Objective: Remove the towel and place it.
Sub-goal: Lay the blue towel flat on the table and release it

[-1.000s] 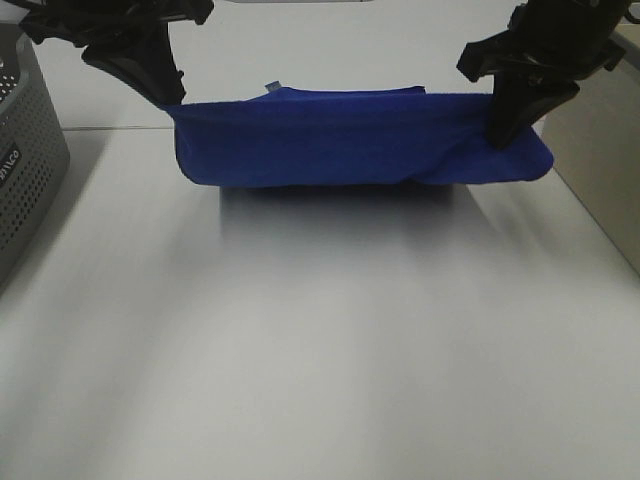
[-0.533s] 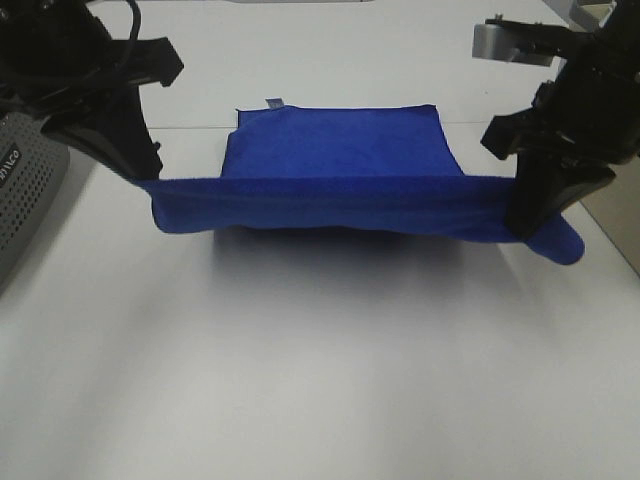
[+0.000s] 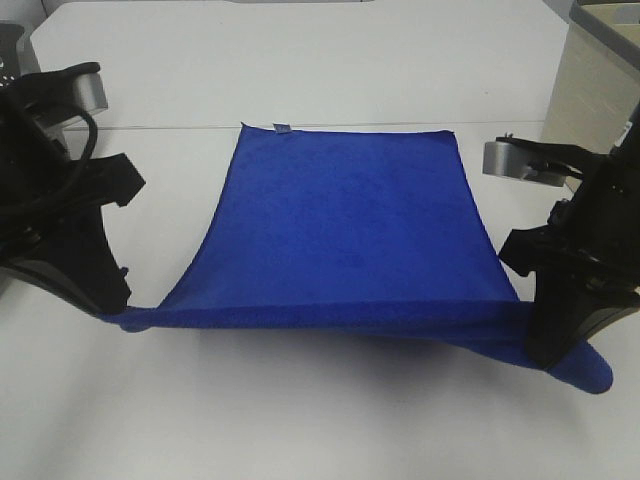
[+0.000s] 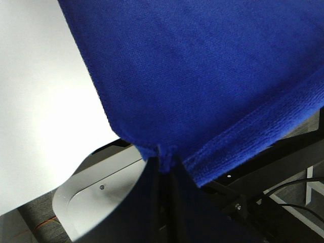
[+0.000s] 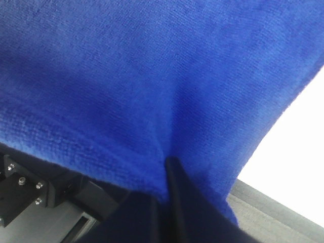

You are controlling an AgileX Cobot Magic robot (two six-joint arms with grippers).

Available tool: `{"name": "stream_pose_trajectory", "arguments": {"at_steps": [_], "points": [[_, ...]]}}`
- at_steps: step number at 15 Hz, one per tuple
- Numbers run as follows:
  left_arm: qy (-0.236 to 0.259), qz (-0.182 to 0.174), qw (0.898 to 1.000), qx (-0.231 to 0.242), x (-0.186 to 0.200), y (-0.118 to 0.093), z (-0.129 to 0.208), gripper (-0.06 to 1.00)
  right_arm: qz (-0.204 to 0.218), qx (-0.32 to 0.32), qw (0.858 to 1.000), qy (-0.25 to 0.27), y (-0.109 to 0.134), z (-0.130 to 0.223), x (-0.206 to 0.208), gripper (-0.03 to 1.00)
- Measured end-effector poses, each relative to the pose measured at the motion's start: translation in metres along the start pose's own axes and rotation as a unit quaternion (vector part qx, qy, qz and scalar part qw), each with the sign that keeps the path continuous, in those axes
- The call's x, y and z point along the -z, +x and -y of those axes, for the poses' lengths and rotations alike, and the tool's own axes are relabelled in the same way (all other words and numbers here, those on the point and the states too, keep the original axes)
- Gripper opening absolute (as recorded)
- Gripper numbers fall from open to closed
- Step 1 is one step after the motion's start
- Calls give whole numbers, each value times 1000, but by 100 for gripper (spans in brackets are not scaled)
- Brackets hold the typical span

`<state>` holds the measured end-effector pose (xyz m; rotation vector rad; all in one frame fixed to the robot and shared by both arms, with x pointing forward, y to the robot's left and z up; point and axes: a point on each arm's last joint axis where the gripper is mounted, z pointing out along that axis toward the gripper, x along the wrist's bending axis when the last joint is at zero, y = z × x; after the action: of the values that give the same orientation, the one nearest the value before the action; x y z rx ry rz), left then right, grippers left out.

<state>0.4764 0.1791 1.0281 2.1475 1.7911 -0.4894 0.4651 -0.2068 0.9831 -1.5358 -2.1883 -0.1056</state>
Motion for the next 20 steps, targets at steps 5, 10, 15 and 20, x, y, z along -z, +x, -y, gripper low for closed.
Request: {"name": "stream_pose_trajectory", "arguments": {"at_steps": [5, 10, 15, 20], "points": [[16, 29, 999, 26, -7, 5, 41, 0, -11, 19, 1000, 13, 1, 26, -11, 0], [53, 26, 997, 47, -24, 15, 58, 0, -43, 14, 998, 45, 0, 44, -31, 0], [119, 17, 991, 62, -54, 28, 46, 0, -51, -1, 996, 73, -5, 38, -41, 0], [192, 14, 978, 76, -87, 42, 39, 0, -71, -35, 988, 129, -15, 27, -64, 0]]}}
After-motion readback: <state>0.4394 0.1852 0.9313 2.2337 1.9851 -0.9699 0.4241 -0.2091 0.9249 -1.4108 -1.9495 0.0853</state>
